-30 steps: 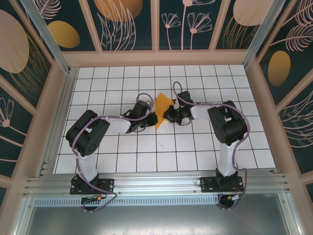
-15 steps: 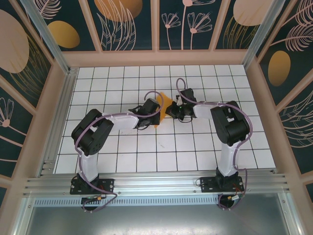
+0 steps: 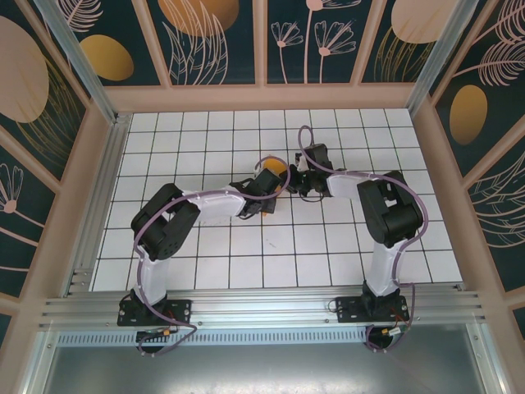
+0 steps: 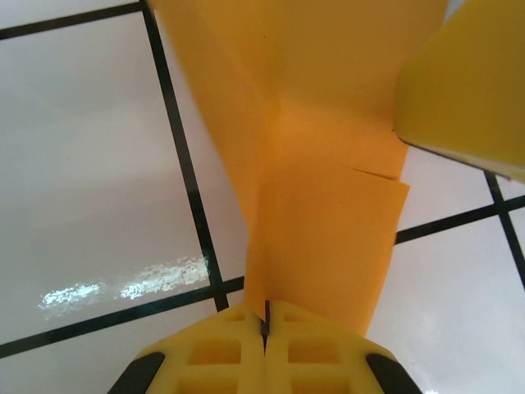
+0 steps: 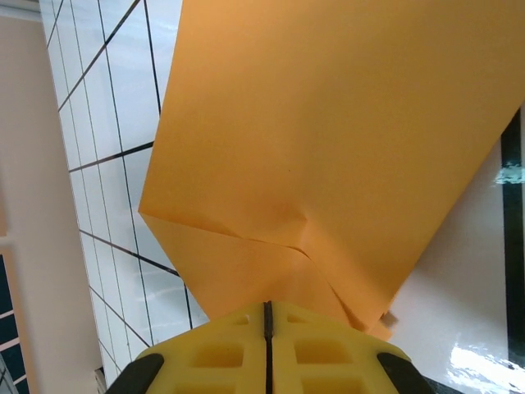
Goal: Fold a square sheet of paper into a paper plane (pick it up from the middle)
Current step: Fold the wing for the fifth time at the center of the table.
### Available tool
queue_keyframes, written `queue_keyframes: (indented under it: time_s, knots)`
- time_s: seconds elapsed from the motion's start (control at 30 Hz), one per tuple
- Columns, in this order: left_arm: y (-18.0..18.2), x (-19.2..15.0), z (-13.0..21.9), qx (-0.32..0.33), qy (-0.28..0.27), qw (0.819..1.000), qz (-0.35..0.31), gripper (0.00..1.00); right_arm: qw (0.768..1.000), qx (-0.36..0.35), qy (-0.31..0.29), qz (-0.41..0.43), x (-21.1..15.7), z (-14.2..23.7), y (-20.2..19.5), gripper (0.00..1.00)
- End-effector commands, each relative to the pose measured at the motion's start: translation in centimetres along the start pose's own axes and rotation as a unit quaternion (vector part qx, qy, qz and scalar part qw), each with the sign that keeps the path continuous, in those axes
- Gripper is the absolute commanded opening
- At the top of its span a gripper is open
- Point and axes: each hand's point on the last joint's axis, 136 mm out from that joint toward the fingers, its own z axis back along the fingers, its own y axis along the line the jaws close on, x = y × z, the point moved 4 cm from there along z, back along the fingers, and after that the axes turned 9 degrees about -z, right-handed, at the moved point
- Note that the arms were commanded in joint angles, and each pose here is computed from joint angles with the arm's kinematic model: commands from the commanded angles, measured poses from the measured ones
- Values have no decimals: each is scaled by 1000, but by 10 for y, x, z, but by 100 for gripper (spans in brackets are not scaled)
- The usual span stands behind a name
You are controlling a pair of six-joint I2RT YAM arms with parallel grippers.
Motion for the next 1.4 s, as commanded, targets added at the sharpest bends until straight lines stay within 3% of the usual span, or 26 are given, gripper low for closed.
queue_keyframes:
  time_s: [0.0,0.37,0.67,0.97,1.37]
  knots:
    - [5,-1,-2,25,10,1000,-8,4,1000,-16,22,-6,-7,-6,-14,9]
    - [1,1,-1,18,7,1000,-3,4,998,-20,53,-13,-11,-20,-24,8]
    - [-1,2,-1,14,6,1000,-5,5,999,-23,43,-9,-8,-15,-20,8]
    - [-12,11,14,-46,-29,998,26,22,995,-74,56,-36,-14,-25,-49,7]
    - [-10,-3,21,-74,-60,995,30,20,993,-84,53,-64,-12,-27,-55,6]
